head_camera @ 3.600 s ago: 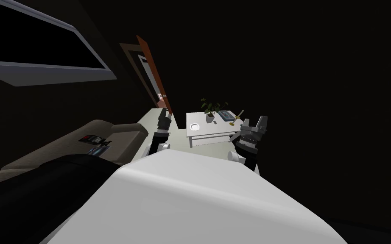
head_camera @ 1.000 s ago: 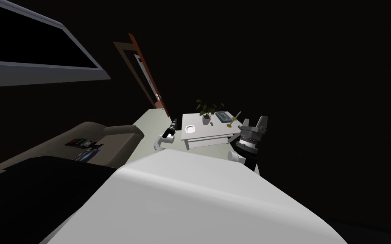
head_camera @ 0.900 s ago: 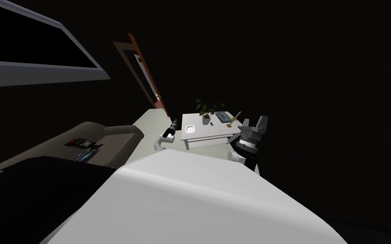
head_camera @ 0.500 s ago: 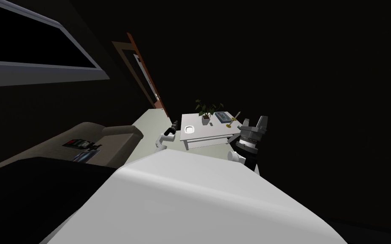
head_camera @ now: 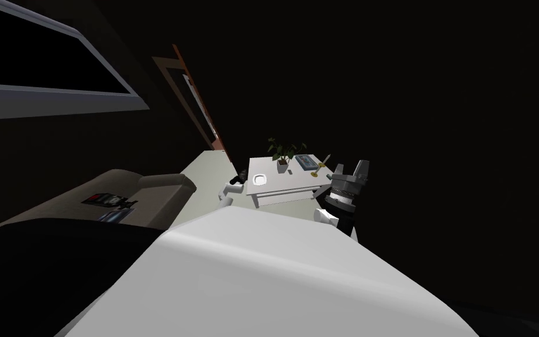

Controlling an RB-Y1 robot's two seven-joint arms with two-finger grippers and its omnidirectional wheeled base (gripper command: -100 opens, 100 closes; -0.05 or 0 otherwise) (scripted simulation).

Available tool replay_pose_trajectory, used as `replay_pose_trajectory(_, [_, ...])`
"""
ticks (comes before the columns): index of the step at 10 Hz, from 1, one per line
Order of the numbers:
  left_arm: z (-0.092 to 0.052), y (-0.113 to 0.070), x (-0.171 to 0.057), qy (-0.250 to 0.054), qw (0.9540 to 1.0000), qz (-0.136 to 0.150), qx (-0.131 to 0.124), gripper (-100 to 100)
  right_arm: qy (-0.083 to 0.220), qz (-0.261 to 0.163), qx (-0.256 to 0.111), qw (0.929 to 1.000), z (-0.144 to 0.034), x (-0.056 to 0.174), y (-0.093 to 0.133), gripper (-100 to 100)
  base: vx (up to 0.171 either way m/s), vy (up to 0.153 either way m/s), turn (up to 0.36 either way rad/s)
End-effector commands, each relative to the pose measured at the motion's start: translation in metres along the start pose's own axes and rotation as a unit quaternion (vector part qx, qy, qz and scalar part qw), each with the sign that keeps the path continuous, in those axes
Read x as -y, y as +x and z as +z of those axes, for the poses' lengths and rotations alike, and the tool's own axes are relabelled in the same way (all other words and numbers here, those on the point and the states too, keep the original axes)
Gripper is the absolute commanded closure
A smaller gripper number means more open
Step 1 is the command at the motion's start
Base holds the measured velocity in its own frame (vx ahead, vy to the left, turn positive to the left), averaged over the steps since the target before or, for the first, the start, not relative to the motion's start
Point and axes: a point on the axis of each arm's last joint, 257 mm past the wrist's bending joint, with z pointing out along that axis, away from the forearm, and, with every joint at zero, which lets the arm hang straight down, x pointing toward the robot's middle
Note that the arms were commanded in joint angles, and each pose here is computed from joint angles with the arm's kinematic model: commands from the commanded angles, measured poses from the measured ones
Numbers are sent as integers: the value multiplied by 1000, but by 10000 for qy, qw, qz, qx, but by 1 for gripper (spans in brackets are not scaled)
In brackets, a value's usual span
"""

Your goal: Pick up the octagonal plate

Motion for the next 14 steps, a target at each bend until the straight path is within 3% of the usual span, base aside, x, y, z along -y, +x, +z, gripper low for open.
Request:
replay_pose_trajectory(1, [8,4,-15,-328,9994,-37,-41,-100,0,0,0,10000,0,0,0,0,14,-31,-5])
replay_pose_trajectory(4, [14,9,-34,-674,9977,-65,-81,-100,0,0,0,10000,0,0,0,0,19,-20,-3])
replay_pose_trajectory(5, [18,13,-48,-953,9953,-90,-121,-100,0,0,0,10000,0,0,0,0,25,-19,-5])
replay_pose_trajectory(7, [22,18,-61,-1222,9923,-113,-163,-100,0,0,0,10000,0,0,0,0,28,-34,-4])
replay_pose_trajectory(9, [26,27,-79,-1652,9858,-152,-244,-100,0,0,0,10000,0,0,0,0,32,-31,-5])
replay_pose_trajectory(10, [25,27,-85,-1725,9846,-151,-247,-100,0,0,0,10000,0,0,0,0,26,-19,-3])
replay_pose_trajectory(12, [26,36,-102,-2134,9762,-182,-329,-100,0,0,0,10000,0,0,0,0,33,-22,-7])
replay_pose_trajectory(13, [25,36,-105,-2171,9754,-181,-330,-100,0,0,0,10000,0,0,0,0,26,-21,-2])
replay_pose_trajectory(14, [24,41,-114,-2369,9706,-194,-371,-100,0,0,0,10000,0,0,0,0,16,-19,-2])
